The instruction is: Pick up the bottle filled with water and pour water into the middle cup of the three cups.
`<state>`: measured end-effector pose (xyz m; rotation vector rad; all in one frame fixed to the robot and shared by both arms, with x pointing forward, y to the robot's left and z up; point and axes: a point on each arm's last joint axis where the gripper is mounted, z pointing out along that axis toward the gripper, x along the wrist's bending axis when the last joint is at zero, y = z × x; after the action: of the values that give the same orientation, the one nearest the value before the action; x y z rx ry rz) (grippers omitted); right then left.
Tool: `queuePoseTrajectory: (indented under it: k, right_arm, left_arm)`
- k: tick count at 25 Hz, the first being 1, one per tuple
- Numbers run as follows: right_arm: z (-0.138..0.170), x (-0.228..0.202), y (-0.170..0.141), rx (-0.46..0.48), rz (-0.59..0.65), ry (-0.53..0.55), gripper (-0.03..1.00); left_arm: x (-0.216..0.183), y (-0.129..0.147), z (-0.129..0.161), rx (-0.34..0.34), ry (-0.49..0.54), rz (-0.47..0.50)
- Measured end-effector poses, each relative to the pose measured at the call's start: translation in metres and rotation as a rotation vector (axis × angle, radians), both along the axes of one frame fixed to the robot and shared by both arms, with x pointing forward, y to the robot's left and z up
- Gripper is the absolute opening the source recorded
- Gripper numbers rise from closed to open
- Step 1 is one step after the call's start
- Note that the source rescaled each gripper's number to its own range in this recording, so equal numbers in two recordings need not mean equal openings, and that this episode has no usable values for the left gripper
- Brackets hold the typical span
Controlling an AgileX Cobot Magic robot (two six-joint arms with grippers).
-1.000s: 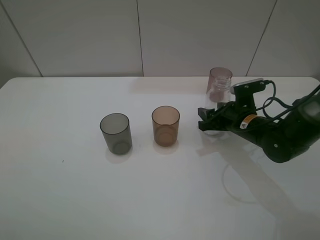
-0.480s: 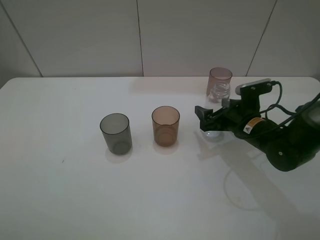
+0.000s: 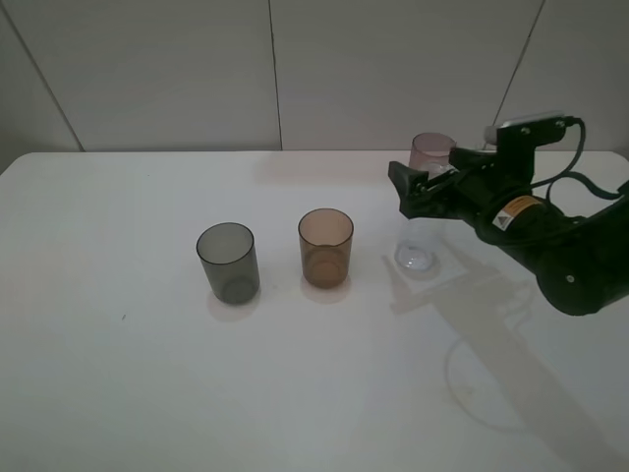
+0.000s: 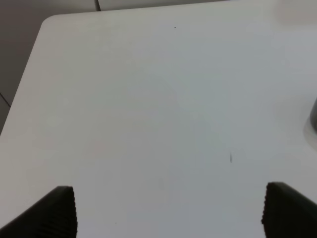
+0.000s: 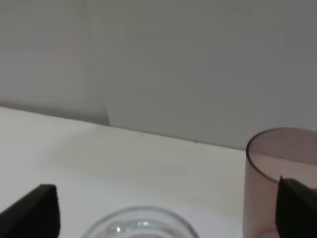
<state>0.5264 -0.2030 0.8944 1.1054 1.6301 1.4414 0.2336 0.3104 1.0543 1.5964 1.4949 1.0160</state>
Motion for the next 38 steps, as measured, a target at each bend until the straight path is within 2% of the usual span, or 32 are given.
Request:
queuePoseTrajectory:
  k: [10, 14, 17, 21, 23, 26, 30, 38]
  right_arm:
    - [0.064, -0.008, -0.003, 0.063, -0.007, -0.147, 0.83]
    - [0.090, -0.018, -0.007, 0.112, -0.027, -0.081, 0.83]
    - [0.100, -0.029, -0.012, 0.072, -0.054, 0.029, 0.83]
    - [0.112, -0.046, -0.024, 0.015, -0.133, 0.231, 0.83]
    - [0.116, -0.058, -0.033, 0.016, -0.193, 0.350, 0.83]
    - [0.125, -0.078, -0.051, 0.032, -0.273, 0.459, 0.83]
    - [0.146, -0.110, -0.070, 0.041, -0.340, 0.480, 0.83]
    - [0.183, -0.190, -0.083, 0.084, -0.348, 0.353, 0.83]
  left_arm:
    - [0.000, 0.000, 0.000, 0.000, 0.000, 0.000]
    - [0.000, 0.000, 0.000, 0.000, 0.000, 0.000]
    - [0.000, 0.000, 0.000, 0.000, 0.000, 0.000]
    - [0.000, 0.000, 0.000, 0.000, 0.000, 0.000]
    - [0.000, 0.000, 0.000, 0.000, 0.000, 0.000]
    - [0.000, 0.000, 0.000, 0.000, 0.000, 0.000]
    - [0.000, 0.000, 0.000, 0.000, 0.000, 0.000]
    - [0.000, 0.000, 0.000, 0.000, 0.000, 0.000]
